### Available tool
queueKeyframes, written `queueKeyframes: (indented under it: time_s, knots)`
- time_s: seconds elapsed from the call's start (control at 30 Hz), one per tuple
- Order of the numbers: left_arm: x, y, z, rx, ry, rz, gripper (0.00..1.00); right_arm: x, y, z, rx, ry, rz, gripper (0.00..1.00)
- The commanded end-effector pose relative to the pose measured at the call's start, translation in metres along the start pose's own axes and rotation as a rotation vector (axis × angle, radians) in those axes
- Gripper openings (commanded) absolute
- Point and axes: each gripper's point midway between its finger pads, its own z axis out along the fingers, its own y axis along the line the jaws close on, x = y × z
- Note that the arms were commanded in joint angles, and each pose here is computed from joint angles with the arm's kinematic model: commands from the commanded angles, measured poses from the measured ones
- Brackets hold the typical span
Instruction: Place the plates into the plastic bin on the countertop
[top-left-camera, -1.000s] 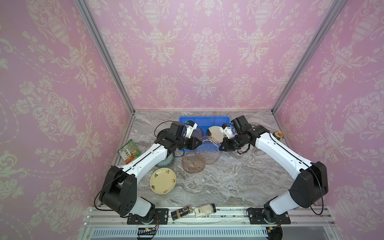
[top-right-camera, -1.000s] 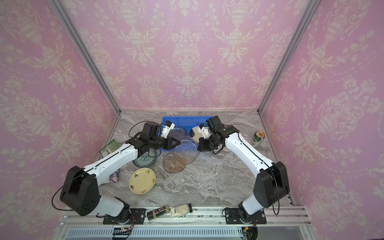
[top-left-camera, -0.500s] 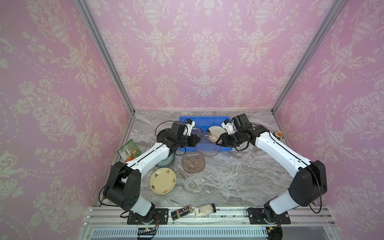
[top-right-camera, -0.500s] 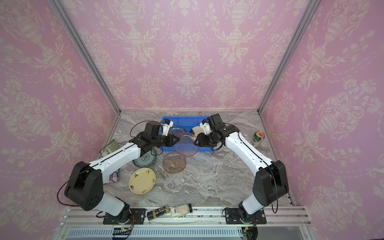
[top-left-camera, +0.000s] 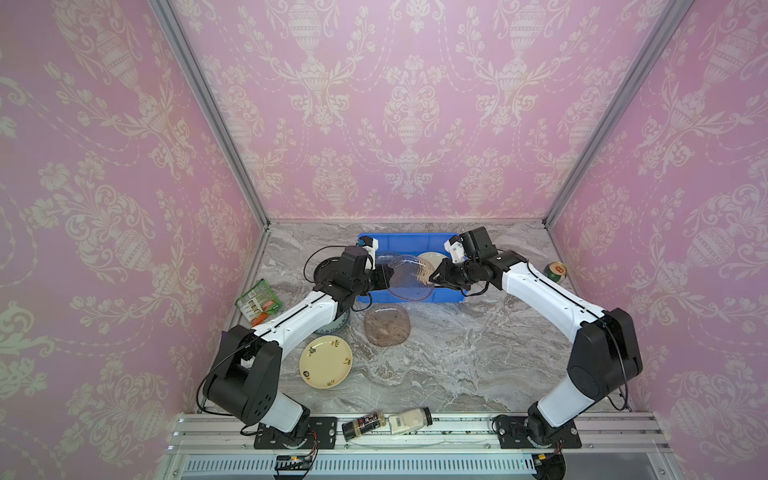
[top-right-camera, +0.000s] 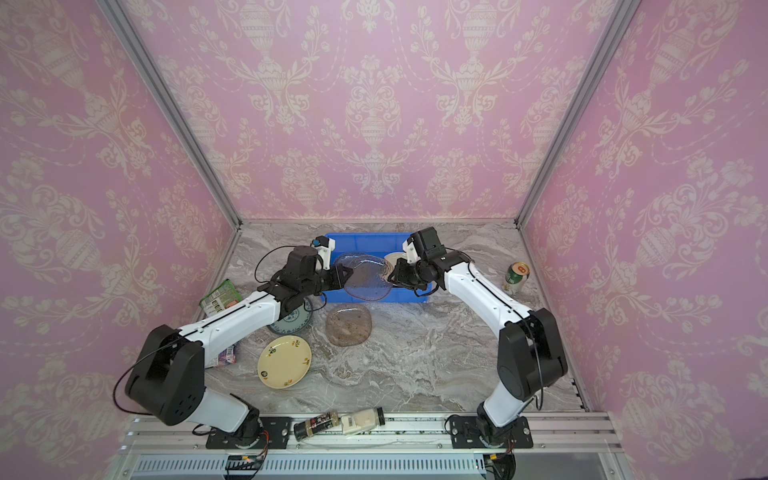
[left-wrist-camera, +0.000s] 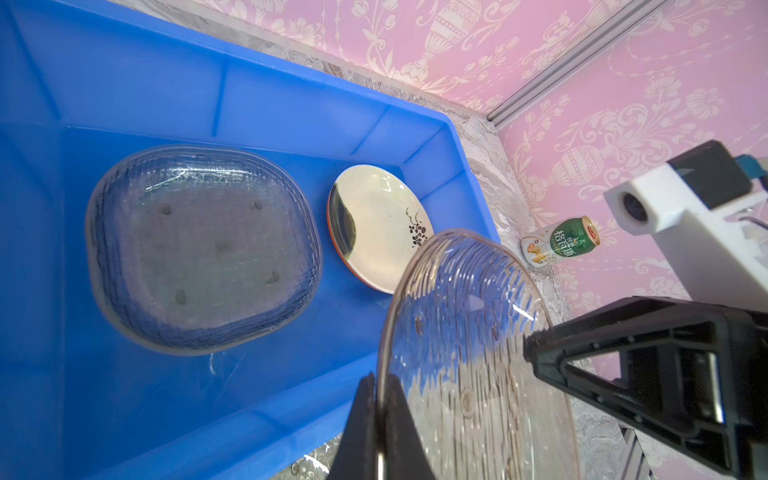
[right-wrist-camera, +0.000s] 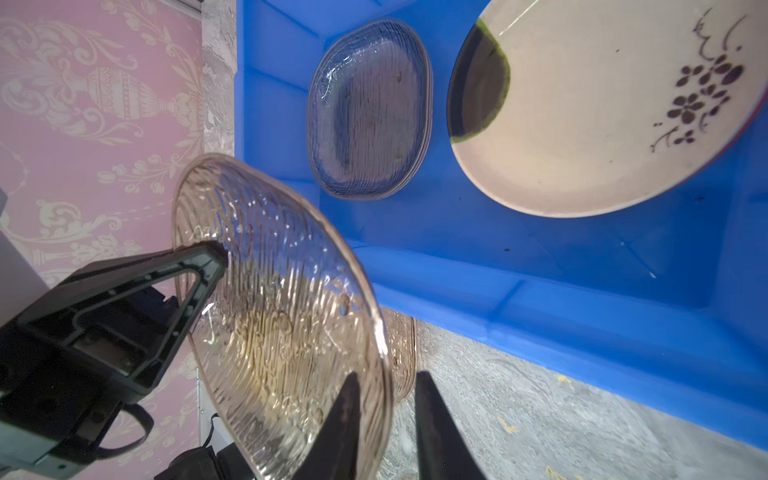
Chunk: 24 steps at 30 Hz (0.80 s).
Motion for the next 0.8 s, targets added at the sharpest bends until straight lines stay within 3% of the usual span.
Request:
queueKeyframes:
  time_s: [0.0, 0.07, 0.23, 0.3, 0.37, 0.4, 0.47, 0.77]
  knots:
    - [-0.015, -0.005, -0.008, 0.013, -0.077, -0.025, 0.00, -0.013, 0.012, 0.009, -0.060, -0.009, 0.036, 0.20]
    - [-0.016, -0.005, -0.008, 0.014, -0.081, -0.028, 0.00, -0.016, 0.013, 0.014, -0.073, -0.005, 0.044, 0.02]
    - [-0.019, -0.001, -0.013, -0.008, -0.093, -0.001, 0.01, -0.030, 0.015, 0.012, -0.052, -0.053, 0.036, 0.00]
    - [-0.023, 0.006, -0.019, -0.054, -0.120, 0.023, 0.39, -0.038, 0.017, 0.013, -0.035, -0.061, 0.020, 0.00]
    - [-0.030, 0.012, -0.028, -0.090, -0.152, 0.045, 0.65, -0.049, 0.019, 0.016, -0.023, -0.075, 0.008, 0.00]
    - [-0.034, 0.014, -0.033, -0.104, -0.166, 0.059, 0.74, -0.055, 0.020, 0.019, -0.015, -0.080, 0.001, 0.00]
    - [-0.039, 0.019, -0.040, -0.133, -0.176, 0.075, 0.79, -0.065, 0.019, 0.027, 0.005, -0.074, -0.012, 0.00]
    - [-0.039, 0.039, -0.074, -0.186, -0.205, 0.079, 0.78, -0.088, 0.021, 0.083, -0.003, 0.026, -0.124, 0.00]
